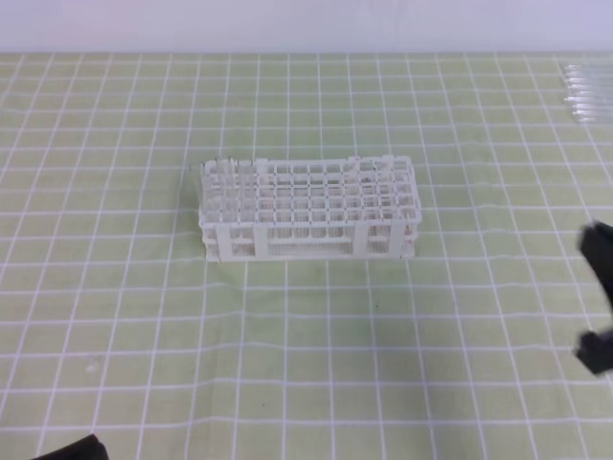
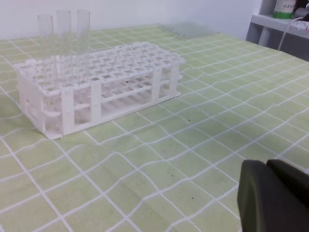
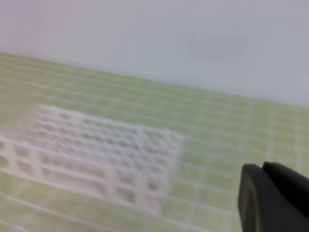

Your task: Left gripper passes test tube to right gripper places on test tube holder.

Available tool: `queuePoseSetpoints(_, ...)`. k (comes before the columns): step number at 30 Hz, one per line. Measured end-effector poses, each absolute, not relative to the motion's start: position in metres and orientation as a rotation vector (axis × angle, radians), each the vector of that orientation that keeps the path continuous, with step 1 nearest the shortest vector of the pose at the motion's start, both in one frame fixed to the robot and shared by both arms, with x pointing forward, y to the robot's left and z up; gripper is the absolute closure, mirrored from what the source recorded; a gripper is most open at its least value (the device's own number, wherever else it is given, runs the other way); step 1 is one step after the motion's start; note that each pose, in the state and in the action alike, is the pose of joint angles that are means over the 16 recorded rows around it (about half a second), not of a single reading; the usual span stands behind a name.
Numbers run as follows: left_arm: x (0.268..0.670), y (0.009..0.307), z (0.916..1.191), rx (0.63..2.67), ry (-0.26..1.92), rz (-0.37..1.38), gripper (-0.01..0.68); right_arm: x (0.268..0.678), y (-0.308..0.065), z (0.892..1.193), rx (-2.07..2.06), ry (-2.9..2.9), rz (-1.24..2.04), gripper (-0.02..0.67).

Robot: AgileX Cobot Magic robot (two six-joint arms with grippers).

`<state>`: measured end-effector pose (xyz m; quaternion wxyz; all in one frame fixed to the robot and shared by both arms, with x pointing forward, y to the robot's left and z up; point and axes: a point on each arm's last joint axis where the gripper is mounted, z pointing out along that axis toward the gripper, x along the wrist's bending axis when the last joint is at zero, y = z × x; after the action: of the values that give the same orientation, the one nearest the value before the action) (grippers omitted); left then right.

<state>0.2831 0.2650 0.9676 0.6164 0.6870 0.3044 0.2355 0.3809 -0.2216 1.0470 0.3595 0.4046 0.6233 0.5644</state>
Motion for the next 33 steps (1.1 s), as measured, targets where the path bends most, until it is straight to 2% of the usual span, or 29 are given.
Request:
queuePoseSetpoints(6,0.283,0.265,0.967,1.586,0.704,0.543,0.675,0.350,-0.268,1.028,1.140,1.437,1.358,0.663)
queuePoseSetpoints(11,0.283,0.265,0.966,1.589,0.703,0.543,0.675,0.324,-0.288,1.009,1.175,1.301,1.314,0.664)
queuePoseSetpoints(19,0.283,0.265,0.967,1.587,0.704,0.544,0.675,0.300,-0.297,0.993,1.142,1.162,1.314,0.665)
queuePoseSetpoints(33,0.283,0.265,0.967,1.584,0.704,0.544,0.675,0.293,-0.296,0.991,1.114,1.138,1.339,0.665)
